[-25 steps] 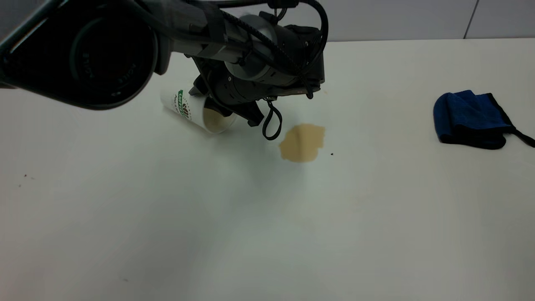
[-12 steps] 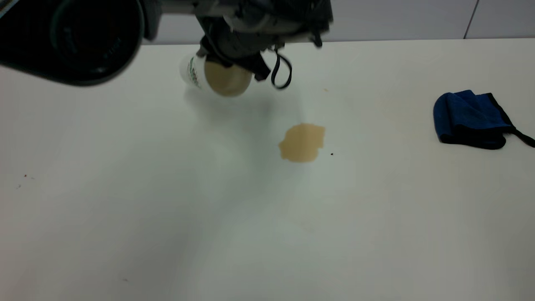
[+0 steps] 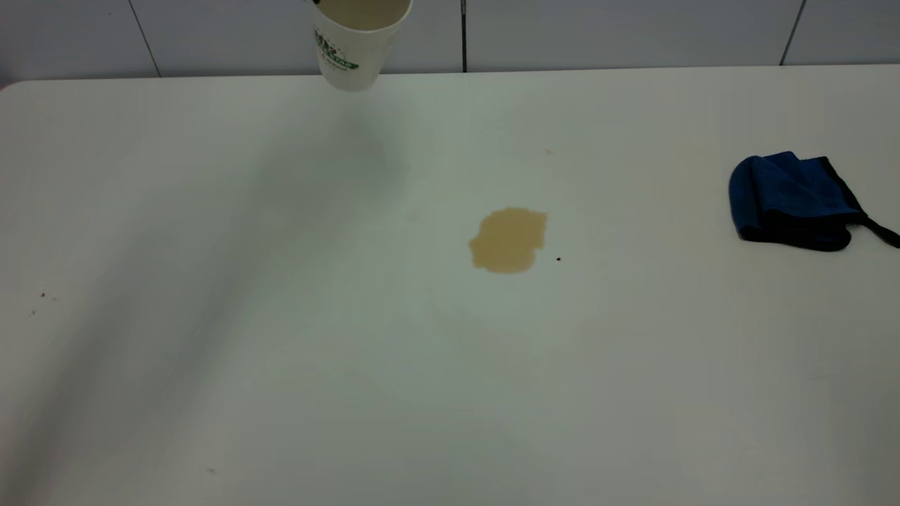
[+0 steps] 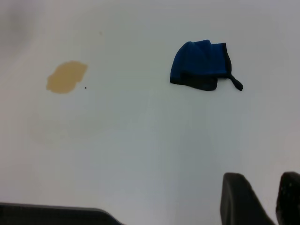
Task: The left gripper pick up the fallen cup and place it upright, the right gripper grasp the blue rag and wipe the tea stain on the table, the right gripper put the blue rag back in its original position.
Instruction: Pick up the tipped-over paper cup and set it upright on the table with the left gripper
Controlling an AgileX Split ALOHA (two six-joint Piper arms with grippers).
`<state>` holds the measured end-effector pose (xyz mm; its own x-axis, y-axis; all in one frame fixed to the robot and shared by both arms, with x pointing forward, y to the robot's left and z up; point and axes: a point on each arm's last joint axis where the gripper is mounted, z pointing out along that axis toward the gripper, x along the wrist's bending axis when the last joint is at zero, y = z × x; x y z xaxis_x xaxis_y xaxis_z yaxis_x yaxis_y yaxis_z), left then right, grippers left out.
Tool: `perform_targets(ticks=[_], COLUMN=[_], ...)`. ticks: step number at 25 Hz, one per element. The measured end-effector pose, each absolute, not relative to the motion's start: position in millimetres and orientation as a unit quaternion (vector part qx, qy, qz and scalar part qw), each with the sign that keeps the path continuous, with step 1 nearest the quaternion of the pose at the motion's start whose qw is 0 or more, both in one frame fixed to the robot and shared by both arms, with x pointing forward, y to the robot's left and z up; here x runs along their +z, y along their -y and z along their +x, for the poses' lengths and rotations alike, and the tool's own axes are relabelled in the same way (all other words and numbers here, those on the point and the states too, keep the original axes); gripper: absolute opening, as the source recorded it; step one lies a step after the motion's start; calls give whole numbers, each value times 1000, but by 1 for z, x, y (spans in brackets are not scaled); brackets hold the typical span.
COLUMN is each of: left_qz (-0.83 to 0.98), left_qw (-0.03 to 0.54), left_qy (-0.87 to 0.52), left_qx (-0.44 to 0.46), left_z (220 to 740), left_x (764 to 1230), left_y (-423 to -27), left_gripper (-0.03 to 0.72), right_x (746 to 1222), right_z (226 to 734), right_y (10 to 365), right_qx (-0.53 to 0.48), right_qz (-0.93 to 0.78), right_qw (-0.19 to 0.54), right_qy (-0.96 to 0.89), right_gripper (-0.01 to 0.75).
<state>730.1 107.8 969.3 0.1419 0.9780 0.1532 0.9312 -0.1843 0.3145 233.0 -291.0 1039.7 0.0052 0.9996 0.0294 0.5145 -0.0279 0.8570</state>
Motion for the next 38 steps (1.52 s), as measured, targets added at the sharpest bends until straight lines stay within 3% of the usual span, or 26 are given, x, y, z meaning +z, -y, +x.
perform_targets(ticks=[6, 18, 21, 30, 34, 38], left_qz=[729, 715, 713, 717, 719, 718], left_qw=[103, 60, 55, 51, 50, 53], left_qy=[-675, -697, -699, -695, -693, -694], left_qx=[46, 3, 0, 7, 9, 10], left_z=[741, 741, 741, 742, 742, 742], left_x=[943, 881, 875, 874, 874, 878], left_y=[-131, -127, -128, -131, -131, -131], left_gripper=[10, 39, 97, 398, 488, 530], right_x=[1040, 1040, 1040, 1040, 1040, 1040], right_z=[233, 233, 233, 233, 233, 233], right_y=[291, 291, 291, 291, 291, 291], right_qx=[356, 356, 356, 356, 356, 356], right_qz=[622, 622, 622, 622, 622, 622], right_qw=[340, 340, 340, 340, 340, 340], right_qy=[-609, -609, -609, -609, -609, -609], right_gripper=[238, 238, 238, 238, 238, 238])
